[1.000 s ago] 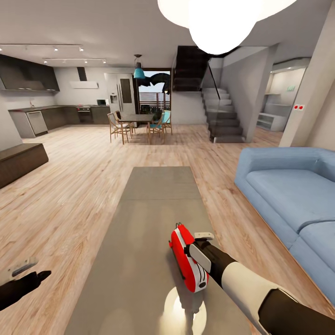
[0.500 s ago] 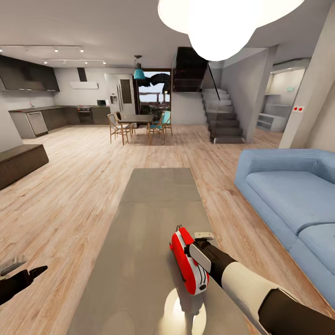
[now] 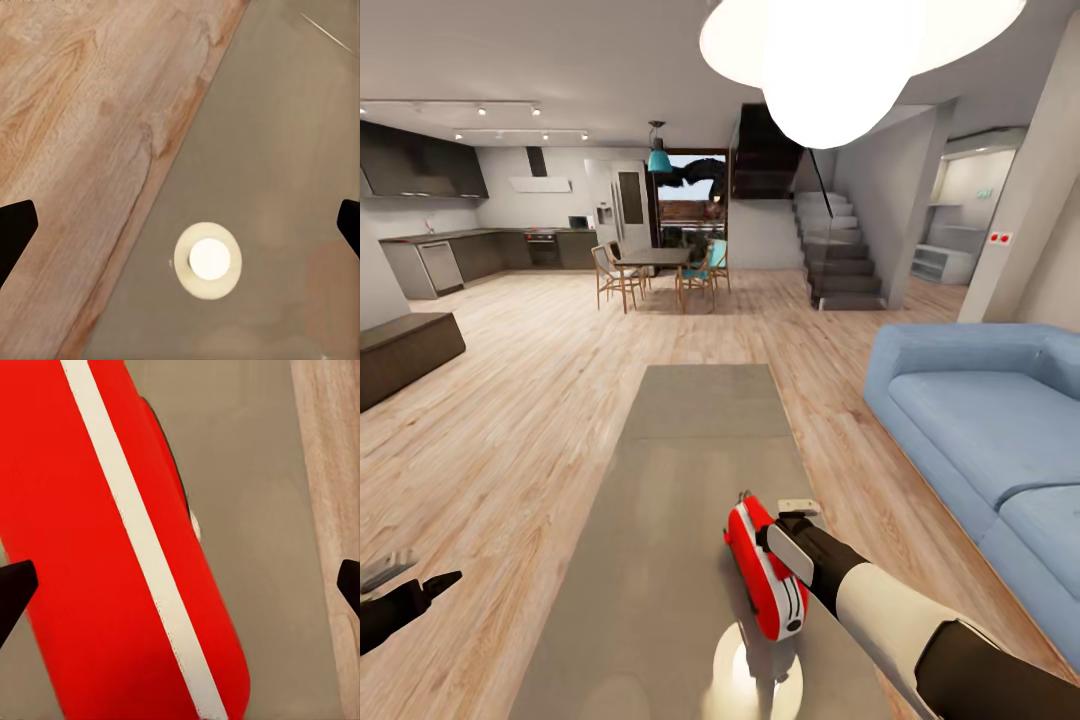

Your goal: Turn on the radio receiver that's on the table in the living room.

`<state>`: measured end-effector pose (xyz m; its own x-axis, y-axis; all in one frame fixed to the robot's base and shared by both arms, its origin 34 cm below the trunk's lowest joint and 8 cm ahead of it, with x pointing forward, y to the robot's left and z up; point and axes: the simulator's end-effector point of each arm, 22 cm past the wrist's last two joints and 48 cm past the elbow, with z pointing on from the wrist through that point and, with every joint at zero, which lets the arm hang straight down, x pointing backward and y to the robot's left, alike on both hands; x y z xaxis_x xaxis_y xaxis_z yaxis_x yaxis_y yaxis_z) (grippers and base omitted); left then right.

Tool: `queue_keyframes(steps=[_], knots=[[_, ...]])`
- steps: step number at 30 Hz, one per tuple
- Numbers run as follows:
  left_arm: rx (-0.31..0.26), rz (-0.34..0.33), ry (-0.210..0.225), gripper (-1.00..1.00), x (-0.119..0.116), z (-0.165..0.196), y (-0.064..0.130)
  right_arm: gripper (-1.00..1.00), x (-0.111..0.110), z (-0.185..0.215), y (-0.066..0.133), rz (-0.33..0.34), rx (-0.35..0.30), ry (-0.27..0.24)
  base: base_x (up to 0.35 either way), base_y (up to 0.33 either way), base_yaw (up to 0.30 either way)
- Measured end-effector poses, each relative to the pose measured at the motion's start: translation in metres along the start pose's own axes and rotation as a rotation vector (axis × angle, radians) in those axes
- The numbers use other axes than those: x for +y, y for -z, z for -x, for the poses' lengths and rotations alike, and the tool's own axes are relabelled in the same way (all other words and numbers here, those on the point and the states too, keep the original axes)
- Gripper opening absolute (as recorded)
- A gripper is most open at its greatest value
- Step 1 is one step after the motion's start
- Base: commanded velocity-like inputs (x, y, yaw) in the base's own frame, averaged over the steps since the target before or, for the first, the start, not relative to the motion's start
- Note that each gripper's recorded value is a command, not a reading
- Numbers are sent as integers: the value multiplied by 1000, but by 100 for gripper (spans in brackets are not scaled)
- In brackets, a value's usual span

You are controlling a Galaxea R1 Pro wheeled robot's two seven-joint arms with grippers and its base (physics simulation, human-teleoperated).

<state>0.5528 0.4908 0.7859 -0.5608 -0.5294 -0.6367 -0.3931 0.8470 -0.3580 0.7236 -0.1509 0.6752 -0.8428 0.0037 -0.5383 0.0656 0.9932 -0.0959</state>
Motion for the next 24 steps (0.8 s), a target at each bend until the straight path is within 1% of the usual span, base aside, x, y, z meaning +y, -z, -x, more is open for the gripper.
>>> queue_keyframes(steps=[24], knots=[[3,-2,2,100,-16,25,26,100,-4,23,33,0,1,0,0,0,0]])
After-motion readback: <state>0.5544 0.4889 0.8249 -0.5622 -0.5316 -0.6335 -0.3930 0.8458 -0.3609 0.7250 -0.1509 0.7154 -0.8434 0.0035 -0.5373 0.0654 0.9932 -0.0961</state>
